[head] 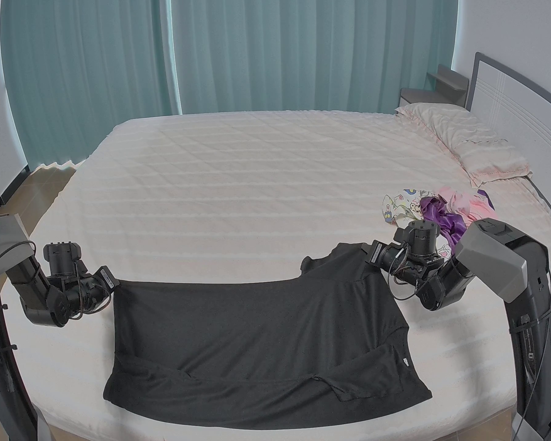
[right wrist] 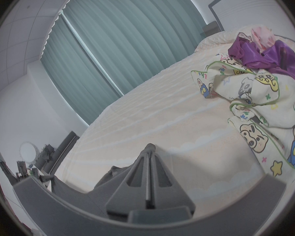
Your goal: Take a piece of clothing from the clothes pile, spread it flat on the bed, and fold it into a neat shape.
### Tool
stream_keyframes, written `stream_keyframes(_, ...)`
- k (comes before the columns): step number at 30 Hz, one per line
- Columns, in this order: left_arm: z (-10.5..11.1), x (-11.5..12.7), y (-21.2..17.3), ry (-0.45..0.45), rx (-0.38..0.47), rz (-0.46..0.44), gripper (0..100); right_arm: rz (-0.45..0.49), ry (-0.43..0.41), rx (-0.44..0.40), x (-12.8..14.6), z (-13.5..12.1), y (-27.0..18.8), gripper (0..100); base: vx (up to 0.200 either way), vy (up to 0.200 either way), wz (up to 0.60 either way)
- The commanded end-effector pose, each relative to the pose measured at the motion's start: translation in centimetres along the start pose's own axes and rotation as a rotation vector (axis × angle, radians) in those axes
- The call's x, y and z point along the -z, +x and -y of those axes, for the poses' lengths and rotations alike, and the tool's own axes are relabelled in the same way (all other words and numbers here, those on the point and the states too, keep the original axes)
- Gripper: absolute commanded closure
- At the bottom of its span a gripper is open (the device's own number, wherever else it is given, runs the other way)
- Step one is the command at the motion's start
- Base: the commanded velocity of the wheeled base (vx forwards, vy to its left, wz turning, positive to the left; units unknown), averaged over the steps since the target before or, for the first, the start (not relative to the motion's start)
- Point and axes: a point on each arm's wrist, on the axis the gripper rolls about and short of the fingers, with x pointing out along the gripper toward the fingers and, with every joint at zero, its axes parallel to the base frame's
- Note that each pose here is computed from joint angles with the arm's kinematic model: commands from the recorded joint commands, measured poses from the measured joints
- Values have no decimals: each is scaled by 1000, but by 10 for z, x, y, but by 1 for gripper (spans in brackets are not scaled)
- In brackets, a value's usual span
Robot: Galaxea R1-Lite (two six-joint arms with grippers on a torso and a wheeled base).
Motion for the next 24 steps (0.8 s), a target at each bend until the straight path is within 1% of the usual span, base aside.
stream_keyframes(1, -3, -1, 1, -6, -7, 2, 100, -27, -36, 12, 10, 4, 1, 100, 0, 0, 0)
stream_keyframes(3, -3, -2, 2, -6, -6, 6, 100, -27, -79, 31, 16, 9, 4, 100, 0, 0, 0)
stream_keyframes(6, -3, -3, 1, -8, -6, 9, 100, 4, -91, 54, 17, 10, 8, 100, 0, 0, 0)
stream_keyframes(8, -3, -4, 1, -8, -5, 12, 100, 9, -95, 54, 17, 9, 9, 100, 0, 0, 0)
stream_keyframes(12, -4, -7, -1, -9, -7, 21, 100, 49, -101, 38, 10, 5, 8, 100, 0, 0, 0)
stream_keyframes(15, -4, -9, -4, -13, -7, 24, 100, 62, -101, 29, 6, 1, 4, 100, 0, 0, 0)
stream_keyframes(19, -2, -9, -5, -9, -1, 29, 100, 42, -93, 17, -2, -5, -10, 100, 0, 0, 0)
stream_keyframes(24, 0, -12, -8, -4, 7, 32, 100, 17, -89, 12, -1, -5, -18, 100, 0, 0, 0)
